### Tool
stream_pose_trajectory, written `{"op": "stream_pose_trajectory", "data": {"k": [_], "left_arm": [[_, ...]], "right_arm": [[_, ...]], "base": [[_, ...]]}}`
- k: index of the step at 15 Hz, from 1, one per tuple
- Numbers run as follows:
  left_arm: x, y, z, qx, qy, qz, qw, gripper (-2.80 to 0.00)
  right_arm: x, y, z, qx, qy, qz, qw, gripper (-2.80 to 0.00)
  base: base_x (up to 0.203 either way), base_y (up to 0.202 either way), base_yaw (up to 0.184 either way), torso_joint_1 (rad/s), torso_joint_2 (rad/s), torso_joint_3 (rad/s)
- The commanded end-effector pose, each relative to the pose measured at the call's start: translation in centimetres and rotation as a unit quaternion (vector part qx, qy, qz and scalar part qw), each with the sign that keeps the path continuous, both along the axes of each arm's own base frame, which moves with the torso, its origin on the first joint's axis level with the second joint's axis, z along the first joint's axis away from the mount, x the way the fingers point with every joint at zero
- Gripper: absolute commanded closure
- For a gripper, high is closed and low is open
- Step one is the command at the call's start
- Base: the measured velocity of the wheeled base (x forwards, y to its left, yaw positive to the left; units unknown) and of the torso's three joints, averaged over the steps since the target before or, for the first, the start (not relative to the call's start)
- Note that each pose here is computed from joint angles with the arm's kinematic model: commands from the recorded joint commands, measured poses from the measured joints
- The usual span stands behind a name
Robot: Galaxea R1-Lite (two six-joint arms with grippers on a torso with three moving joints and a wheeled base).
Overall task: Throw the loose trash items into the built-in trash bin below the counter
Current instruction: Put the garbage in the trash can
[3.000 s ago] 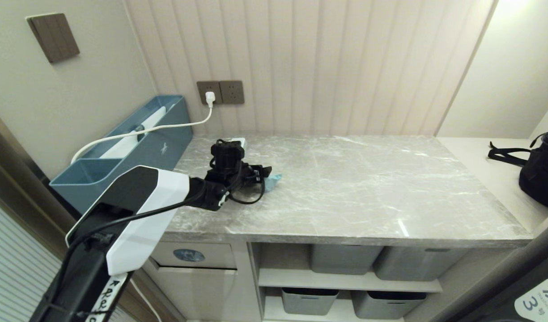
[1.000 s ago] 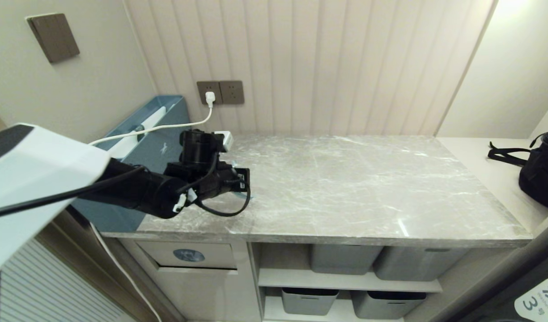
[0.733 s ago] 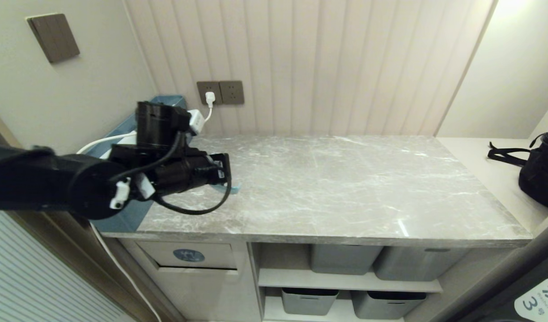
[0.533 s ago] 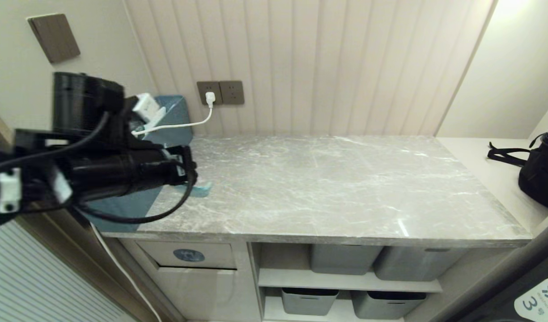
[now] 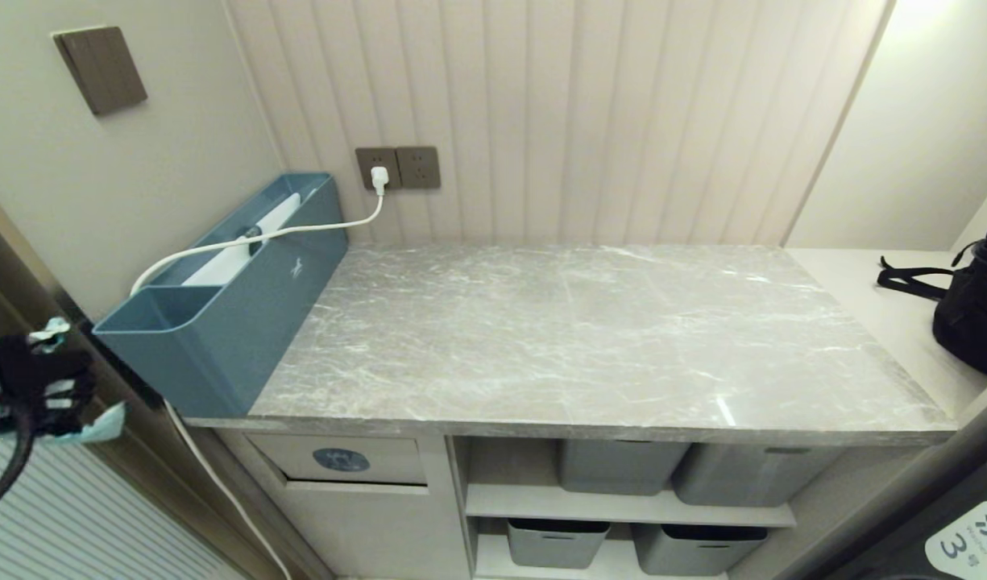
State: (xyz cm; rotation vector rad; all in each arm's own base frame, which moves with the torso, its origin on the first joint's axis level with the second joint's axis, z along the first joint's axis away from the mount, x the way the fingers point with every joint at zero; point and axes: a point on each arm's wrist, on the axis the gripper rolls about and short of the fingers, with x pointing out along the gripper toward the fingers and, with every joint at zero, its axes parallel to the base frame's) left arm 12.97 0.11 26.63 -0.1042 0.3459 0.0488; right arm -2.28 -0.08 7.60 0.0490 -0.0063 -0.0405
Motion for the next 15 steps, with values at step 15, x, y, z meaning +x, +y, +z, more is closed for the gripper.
{"op": "stream_pose_trajectory", "data": {"k": [15], "left_arm": [[-0.4, 0.7, -2.0, 0.006, -0.006, 0.01, 0.9999, 0.0]], "right_arm": [[0.0, 0.0, 0.0, 0.005, 0.001, 0.0, 1.0, 0.0]], "base": [[0.0, 0.0, 0.0, 0.0, 0.0, 0.0]]}}
